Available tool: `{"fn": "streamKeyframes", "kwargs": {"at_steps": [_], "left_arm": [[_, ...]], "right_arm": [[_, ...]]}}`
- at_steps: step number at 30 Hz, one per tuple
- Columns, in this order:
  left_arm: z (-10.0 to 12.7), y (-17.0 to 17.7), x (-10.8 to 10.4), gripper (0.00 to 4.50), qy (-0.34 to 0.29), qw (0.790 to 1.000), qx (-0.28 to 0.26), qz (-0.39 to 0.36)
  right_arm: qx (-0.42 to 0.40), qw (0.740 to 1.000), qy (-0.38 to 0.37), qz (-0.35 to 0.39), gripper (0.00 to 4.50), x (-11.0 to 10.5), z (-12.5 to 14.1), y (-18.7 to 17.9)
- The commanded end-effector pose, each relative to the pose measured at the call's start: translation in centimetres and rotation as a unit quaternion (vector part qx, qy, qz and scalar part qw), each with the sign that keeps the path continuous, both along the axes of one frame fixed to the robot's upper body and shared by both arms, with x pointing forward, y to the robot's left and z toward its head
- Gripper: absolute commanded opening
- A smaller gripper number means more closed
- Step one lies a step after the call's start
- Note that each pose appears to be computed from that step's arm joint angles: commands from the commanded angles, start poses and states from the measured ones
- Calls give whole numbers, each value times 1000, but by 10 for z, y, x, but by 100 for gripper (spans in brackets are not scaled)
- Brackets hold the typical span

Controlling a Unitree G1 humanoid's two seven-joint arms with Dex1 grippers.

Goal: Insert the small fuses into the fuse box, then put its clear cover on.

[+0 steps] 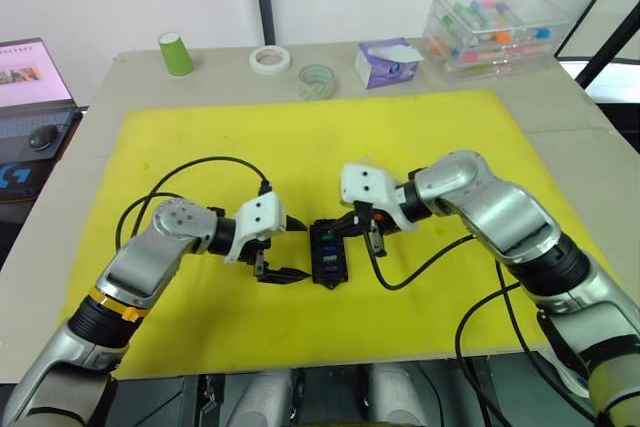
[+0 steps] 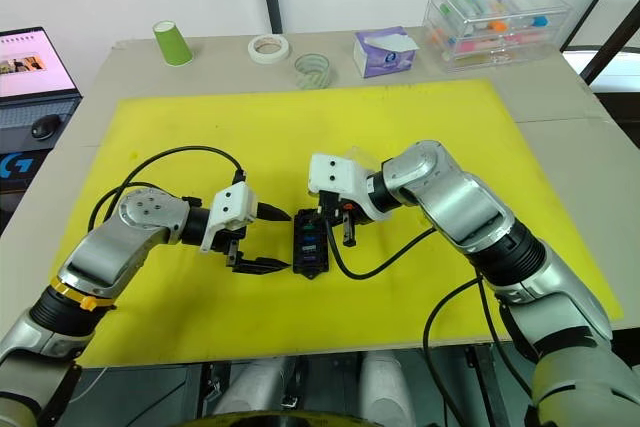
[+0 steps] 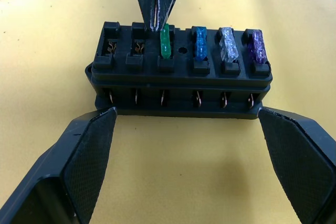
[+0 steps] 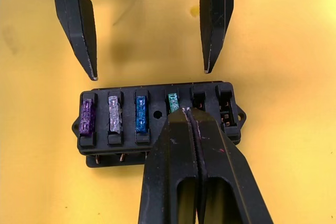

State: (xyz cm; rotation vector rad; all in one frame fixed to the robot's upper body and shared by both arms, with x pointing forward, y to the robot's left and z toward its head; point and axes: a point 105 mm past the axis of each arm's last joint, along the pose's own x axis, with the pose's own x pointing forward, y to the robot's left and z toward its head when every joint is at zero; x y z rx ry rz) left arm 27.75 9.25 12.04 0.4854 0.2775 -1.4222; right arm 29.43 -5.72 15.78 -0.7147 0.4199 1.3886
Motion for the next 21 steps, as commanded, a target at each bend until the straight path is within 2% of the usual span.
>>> {"fn": "streamKeyframes", "kwargs": {"at_steps": [1, 7, 13, 21], "left_arm": [[7, 0, -1, 450, -16, 1000, -2, -5], [7, 1, -2, 450, -15, 1000, -2, -4], [7, 1, -1, 450, -16, 1000, -1, -5], [13, 4, 2, 450, -18, 1000, -14, 5]], "right_arm": [[-25, 1000, 11, -4, 2, -2, -19, -6], [-30, 1000, 6, -6, 2, 0, -25, -8], [37, 999, -3, 17, 2, -6, 15, 6], [77, 997, -12, 16, 2, -8, 41, 9]]}}
